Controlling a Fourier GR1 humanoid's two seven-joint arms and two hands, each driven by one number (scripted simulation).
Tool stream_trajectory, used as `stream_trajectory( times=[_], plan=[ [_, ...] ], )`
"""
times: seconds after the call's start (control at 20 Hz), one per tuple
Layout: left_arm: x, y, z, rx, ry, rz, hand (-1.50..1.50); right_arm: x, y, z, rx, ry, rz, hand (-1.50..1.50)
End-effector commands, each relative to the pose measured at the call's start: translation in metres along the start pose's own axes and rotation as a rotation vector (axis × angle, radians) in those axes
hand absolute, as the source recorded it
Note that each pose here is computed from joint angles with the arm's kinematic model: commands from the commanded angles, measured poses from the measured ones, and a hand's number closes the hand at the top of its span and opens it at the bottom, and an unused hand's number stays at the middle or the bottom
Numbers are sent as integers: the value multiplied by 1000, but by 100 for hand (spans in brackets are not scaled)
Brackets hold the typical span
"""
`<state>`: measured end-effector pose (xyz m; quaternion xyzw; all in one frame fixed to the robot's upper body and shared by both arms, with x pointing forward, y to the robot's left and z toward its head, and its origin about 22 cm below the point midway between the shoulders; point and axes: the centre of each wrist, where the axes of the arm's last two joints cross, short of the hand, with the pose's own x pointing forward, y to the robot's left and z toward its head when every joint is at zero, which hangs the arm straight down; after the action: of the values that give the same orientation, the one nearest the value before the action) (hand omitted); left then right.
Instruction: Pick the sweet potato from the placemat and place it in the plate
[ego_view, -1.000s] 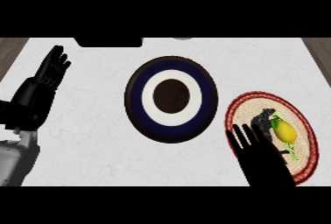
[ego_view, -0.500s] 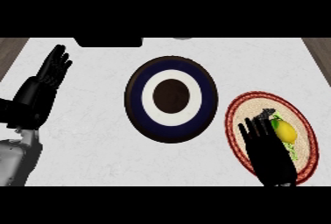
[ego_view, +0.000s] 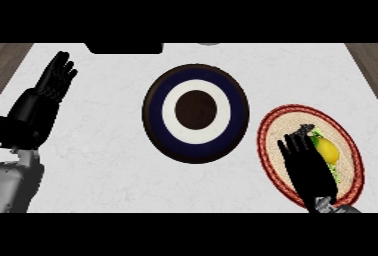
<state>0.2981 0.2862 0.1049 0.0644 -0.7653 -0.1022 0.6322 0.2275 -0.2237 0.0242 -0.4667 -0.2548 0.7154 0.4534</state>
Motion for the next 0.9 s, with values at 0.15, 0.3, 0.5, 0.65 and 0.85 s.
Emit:
stream_trajectory(
  times=[0.15, 0.3, 0.5, 0.65, 0.85],
  plan=[
    [7, 17, 5, -4, 7, 4, 0, 1, 25, -14, 27, 47, 31, -150],
    [14, -22, -4, -2, -1, 19, 0, -21, 22, -25, 7, 49, 101, -150],
    [15, -12, 11, -15, 1, -5, 0, -25, 6, -34, -201, -65, 48, 150],
    [-9, -1, 5, -3, 9, 1, 0, 14, 12, -30, -293, -77, 68, 150],
    [4, 9, 5, 35, 31, -1, 0, -3, 25, -9, -340, 149, -226, 150]
  ],
)
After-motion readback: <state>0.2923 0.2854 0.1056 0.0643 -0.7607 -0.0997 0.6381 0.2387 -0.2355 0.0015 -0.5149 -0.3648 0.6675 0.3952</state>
